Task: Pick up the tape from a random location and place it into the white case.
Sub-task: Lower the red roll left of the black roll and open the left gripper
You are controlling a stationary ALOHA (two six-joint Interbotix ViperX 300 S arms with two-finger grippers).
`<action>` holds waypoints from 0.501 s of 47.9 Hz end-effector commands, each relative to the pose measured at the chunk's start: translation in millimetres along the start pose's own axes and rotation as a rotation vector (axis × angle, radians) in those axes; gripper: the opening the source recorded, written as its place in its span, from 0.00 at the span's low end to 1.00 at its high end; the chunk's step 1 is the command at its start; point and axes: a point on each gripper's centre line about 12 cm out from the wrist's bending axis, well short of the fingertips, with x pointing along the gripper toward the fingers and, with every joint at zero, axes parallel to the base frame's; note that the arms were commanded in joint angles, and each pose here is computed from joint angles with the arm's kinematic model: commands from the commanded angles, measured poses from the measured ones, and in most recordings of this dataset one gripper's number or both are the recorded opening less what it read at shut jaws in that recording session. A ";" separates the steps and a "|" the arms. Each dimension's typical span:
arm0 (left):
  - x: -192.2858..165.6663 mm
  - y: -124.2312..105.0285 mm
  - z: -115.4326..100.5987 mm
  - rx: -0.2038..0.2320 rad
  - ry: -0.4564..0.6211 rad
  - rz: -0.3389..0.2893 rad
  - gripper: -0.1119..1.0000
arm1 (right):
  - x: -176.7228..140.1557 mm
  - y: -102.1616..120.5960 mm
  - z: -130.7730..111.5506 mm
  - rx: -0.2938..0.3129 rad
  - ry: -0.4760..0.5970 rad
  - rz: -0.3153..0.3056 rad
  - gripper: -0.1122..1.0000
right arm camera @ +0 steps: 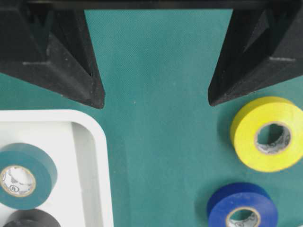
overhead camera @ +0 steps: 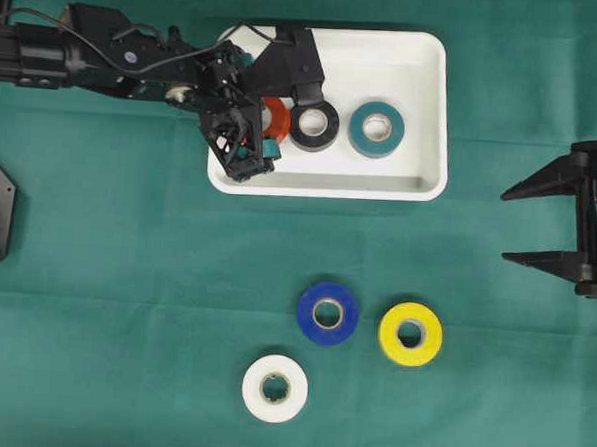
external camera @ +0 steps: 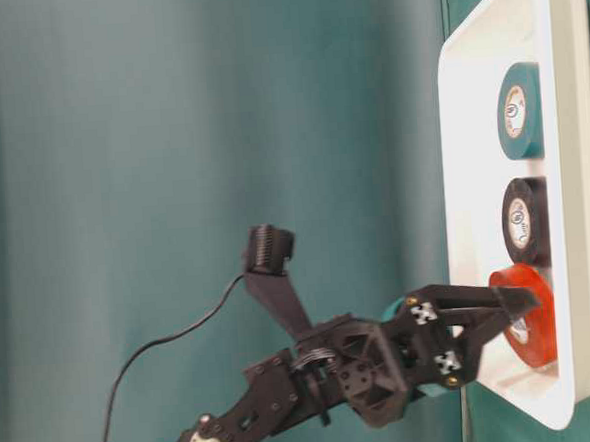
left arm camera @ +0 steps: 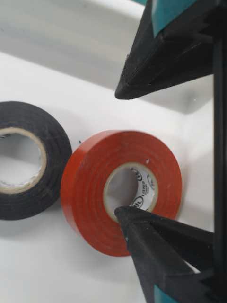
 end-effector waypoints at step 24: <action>-91.6 2.1 39.0 0.002 -0.124 0.005 0.98 | -0.6 1.2 8.0 0.000 -0.015 0.002 0.86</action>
